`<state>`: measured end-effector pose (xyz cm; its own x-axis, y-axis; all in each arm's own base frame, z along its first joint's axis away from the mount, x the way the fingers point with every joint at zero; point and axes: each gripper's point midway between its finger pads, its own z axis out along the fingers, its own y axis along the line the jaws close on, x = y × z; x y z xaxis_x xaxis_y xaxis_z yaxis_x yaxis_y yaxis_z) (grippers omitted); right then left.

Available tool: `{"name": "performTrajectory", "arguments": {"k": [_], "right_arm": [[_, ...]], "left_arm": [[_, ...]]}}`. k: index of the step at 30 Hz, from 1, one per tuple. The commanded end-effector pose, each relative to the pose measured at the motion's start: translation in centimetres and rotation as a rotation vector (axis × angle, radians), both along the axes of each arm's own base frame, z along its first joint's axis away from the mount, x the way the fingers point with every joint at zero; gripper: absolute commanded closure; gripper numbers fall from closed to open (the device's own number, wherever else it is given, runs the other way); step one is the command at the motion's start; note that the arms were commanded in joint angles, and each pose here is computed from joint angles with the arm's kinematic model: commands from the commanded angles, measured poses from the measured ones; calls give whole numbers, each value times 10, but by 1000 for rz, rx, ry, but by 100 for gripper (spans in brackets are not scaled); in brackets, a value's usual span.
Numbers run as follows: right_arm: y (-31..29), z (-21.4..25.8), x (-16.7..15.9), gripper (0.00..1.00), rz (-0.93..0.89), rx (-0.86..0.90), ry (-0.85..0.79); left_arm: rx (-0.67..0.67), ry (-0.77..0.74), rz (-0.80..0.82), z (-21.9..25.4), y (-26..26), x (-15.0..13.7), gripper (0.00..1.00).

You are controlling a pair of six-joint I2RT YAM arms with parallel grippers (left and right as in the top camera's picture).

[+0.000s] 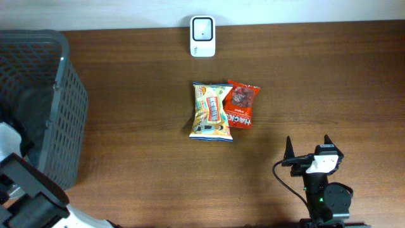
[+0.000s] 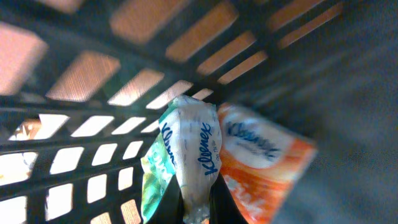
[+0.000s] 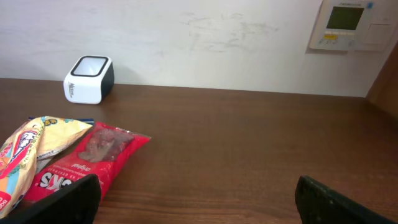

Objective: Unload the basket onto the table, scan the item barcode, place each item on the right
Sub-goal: 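Reach the left gripper into the basket and grasp the green tissue pack, then place the green tissue pack left of the yellow bag with the left gripper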

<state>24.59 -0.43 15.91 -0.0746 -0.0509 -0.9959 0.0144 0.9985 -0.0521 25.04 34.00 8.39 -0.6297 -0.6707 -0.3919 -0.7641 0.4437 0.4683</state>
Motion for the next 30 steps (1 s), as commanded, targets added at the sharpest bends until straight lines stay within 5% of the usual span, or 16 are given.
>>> {"name": "performTrajectory", "arguments": {"k": [1,8,12,15,17,20,24,30], "right_arm": [[1,-3,0,2,-1,7,3],[1,-3,0,1,-1,7,3],[1,-3,0,2,-1,7,3],[1,-3,0,2,-1,7,3],[1,-3,0,1,-1,7,3],[1,-3,0,2,-1,7,3],[1,-3,0,2,-1,7,3],[1,-3,0,2,-1,7,3]], "left_arm": [[130,-211,-89,94,-12,45,100],[156,-607,-389,214,-102,102,100],[229,-866,-585,302,-174,110,100],[118,-1007,-807,331,-242,112,100],[-108,-1096,-1087,339,-323,111,100],[-371,-1116,-1354,334,-406,103,100],[-589,-962,-1515,291,-482,98,100],[-617,-712,-1565,216,-539,118,100]]}}
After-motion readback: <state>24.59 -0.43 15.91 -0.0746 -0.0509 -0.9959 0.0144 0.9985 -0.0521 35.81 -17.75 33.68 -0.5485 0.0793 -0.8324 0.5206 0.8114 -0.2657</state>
